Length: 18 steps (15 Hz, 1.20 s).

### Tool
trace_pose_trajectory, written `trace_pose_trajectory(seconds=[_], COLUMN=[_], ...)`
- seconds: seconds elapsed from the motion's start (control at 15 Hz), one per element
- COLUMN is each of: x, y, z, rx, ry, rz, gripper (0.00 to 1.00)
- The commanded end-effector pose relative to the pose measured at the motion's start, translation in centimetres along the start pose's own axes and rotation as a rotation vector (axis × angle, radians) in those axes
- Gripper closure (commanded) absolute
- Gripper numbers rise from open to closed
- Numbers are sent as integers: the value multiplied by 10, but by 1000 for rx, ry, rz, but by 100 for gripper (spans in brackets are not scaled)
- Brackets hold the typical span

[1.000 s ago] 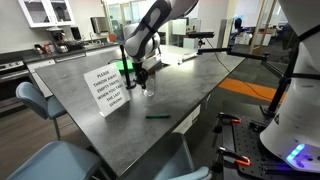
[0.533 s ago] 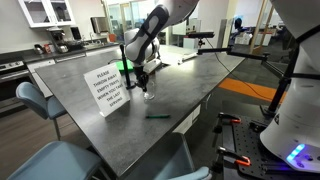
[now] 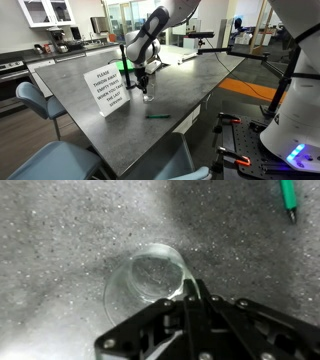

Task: Move the cup away from you then put the pen in the cup

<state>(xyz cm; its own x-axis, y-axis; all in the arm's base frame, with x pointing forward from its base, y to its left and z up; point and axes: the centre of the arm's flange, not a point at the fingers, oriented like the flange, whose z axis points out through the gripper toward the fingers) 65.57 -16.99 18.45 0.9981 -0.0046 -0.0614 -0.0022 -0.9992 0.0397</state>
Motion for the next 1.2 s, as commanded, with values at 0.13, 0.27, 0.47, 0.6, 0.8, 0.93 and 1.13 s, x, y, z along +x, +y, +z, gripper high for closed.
trace_pose_trajectory(seconds=[0.13,0.27,0.47,0.6,0.8,0.93,1.13], x=[-11,-16,-41,-61,-102,-128,-156], y=[6,6,-1,-7,-23,-39,-66], z=[-5,-8,-29,-46,-72,-68,-47], rx=[22,21,25,12,30,28,31], ry=[-7,-9,15,23,-19,-57,-90], rz=[-127,-144,-175,-180,-248,-360,-442], gripper=[62,47,25,10,0,0,0])
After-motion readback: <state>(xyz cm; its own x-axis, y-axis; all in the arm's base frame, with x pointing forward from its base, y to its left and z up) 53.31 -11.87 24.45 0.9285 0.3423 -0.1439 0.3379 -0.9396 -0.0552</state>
